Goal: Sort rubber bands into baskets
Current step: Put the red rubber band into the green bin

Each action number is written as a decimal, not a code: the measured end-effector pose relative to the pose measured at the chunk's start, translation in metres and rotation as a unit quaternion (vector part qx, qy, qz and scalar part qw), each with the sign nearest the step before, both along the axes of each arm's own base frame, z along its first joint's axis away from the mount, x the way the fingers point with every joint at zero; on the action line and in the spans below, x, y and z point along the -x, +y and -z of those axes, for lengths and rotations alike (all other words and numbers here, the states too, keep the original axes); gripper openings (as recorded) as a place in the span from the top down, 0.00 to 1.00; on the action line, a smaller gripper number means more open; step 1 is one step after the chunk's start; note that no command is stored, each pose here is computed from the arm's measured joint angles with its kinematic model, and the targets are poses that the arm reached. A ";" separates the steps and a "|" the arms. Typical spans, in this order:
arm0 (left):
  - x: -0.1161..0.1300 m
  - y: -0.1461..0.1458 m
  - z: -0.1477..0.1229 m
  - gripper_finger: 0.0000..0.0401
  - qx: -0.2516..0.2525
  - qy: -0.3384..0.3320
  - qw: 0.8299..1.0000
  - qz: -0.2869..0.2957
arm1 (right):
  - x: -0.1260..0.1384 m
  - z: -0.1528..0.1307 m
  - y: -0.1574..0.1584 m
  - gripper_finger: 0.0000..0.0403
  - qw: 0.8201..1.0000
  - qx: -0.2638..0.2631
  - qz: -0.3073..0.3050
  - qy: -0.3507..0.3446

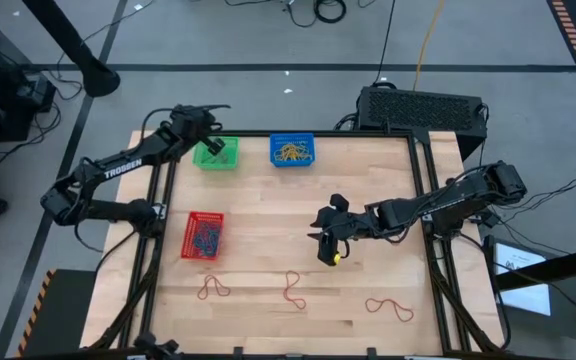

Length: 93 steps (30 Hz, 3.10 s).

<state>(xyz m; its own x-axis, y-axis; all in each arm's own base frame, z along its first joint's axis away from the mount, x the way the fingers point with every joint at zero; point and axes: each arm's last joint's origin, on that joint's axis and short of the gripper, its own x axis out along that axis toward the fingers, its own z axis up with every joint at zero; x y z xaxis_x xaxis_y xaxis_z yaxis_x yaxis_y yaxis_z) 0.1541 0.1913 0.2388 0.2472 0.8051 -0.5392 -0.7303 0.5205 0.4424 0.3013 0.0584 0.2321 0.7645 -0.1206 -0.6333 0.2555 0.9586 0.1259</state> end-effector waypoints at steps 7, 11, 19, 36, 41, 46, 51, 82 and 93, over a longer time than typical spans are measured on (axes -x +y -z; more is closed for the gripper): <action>-0.004 -0.003 0.012 1.00 0.044 -0.018 0.999 0.023 | 0.000 0.000 0.000 0.69 1.000 0.000 0.000 0.000; -0.005 -0.002 0.029 0.97 0.079 -0.011 0.997 0.016 | 0.000 0.000 0.000 0.69 1.000 0.000 0.000 0.000; -0.003 -0.005 0.043 0.81 0.126 0.025 0.992 0.012 | 0.000 0.000 0.000 0.69 1.000 -0.007 0.006 -0.001; -0.014 -0.025 0.031 0.45 0.222 0.029 0.973 0.055 | 0.000 0.000 0.000 0.69 1.000 -0.011 0.010 0.000; -0.038 -0.047 0.016 0.45 0.294 -0.080 0.924 0.232 | 0.000 0.000 0.000 0.69 1.000 -0.011 0.009 0.000; -0.072 -0.091 0.012 0.45 0.326 -0.106 0.854 0.391 | 0.000 0.000 0.000 0.69 1.000 -0.013 0.011 0.000; -0.103 -0.154 0.017 0.45 0.305 -0.093 0.797 0.513 | 0.000 0.000 0.000 0.69 1.000 -0.020 0.017 -0.001; -0.204 -0.319 0.143 0.45 0.259 -0.008 0.660 0.705 | 0.014 0.000 0.047 0.69 0.998 -0.053 0.015 -0.017; -0.200 -0.319 0.146 0.81 0.244 0.027 0.652 0.717 | 0.015 -0.001 0.048 0.69 0.999 -0.038 0.027 -0.025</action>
<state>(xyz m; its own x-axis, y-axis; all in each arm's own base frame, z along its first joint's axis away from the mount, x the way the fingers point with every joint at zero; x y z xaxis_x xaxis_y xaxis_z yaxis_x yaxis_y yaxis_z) 0.3537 -0.1280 0.0929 0.5265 -0.5044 -0.6844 0.6733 0.7389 -0.0267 0.2868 0.1066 0.2327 0.7894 -0.1163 -0.6027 0.2989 0.9304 0.2120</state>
